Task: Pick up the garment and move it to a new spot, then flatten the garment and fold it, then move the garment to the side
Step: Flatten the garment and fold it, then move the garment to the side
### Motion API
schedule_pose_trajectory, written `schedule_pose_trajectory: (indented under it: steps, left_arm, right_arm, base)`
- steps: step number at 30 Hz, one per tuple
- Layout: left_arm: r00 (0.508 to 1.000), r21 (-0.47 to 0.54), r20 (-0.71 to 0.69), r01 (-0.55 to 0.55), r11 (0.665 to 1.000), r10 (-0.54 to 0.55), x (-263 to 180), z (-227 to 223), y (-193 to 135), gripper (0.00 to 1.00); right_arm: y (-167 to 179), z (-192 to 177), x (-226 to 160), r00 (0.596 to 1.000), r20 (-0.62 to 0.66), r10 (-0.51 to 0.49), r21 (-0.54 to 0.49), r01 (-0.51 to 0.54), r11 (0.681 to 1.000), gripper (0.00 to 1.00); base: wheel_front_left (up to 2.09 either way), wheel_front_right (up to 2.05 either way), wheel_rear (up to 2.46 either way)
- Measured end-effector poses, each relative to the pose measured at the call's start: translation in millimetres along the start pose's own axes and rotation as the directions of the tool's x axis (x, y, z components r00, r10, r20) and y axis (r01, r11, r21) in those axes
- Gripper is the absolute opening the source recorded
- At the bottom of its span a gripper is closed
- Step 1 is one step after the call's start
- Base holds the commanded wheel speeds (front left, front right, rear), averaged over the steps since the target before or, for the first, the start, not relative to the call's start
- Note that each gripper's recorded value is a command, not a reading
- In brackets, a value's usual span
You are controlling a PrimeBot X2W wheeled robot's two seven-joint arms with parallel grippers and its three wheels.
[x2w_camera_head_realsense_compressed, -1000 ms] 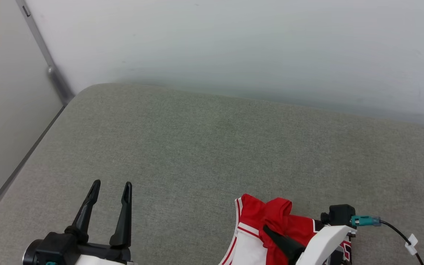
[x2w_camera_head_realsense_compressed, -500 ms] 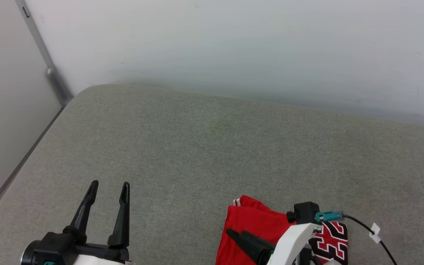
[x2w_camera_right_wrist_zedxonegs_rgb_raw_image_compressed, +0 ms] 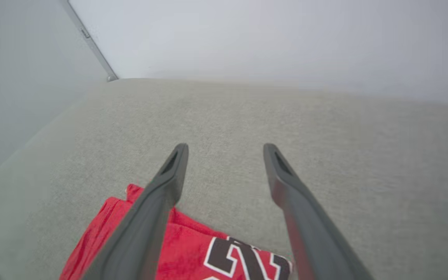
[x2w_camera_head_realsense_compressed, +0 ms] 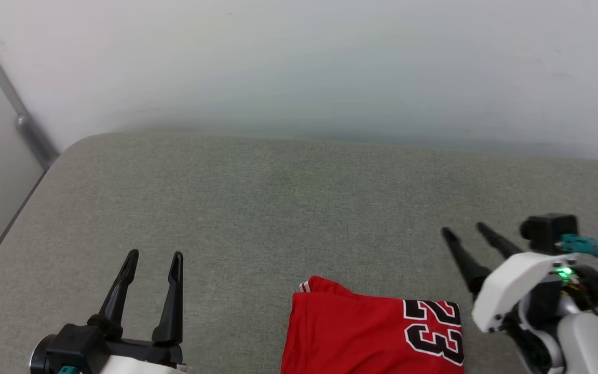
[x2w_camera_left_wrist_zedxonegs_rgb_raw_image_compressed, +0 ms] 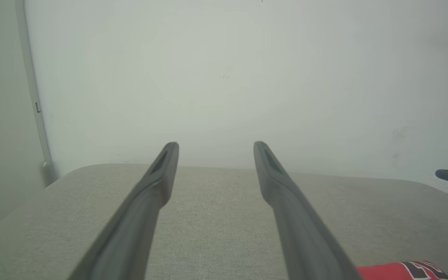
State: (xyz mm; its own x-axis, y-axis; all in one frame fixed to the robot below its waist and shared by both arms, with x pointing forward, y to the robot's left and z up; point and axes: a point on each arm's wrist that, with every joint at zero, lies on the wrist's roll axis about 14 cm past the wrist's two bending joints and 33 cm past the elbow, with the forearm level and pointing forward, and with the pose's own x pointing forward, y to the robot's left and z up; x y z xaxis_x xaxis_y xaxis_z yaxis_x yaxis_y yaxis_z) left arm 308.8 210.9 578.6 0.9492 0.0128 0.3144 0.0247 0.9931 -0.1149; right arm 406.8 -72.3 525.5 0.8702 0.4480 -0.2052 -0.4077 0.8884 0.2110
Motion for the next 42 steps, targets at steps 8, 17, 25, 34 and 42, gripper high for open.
schedule_pose_trajectory:
  steps: [8,17,25,34,42]
  left_arm:
    - [0.999,-0.018,-0.008,0.050,0.999,-0.050,11,-6,-15,1.00]
    - [0.995,-0.041,-0.010,0.094,0.995,-0.094,17,-9,-31,1.00]
    - [0.993,-0.049,-0.037,0.111,0.993,-0.113,11,-17,-38,1.00]
    - [0.993,-0.064,-0.056,0.099,0.993,-0.103,7,-22,-38,1.00]
    - [0.993,-0.062,-0.053,0.099,0.993,-0.103,6,-21,-38,1.00]
  right_arm:
    - [-78,44,-54,0.949,0.223,-0.222,-0.148,0.258,0.955,1.00]
    - [-89,54,-102,0.858,0.422,-0.294,-0.096,0.364,0.926,1.00]
    - [-76,51,-119,0.814,0.501,-0.293,-0.093,0.387,0.917,1.00]
    - [-65,30,-112,0.838,0.464,-0.287,-0.083,0.364,0.928,1.00]
    - [-61,27,-109,0.845,0.455,-0.280,-0.078,0.351,0.933,1.00]
  base:
    - [0.00,0.00,0.00]
    - [0.00,0.00,0.00]
    - [0.00,0.00,0.00]
    - [0.00,0.00,0.00]
    - [0.00,0.00,0.00]
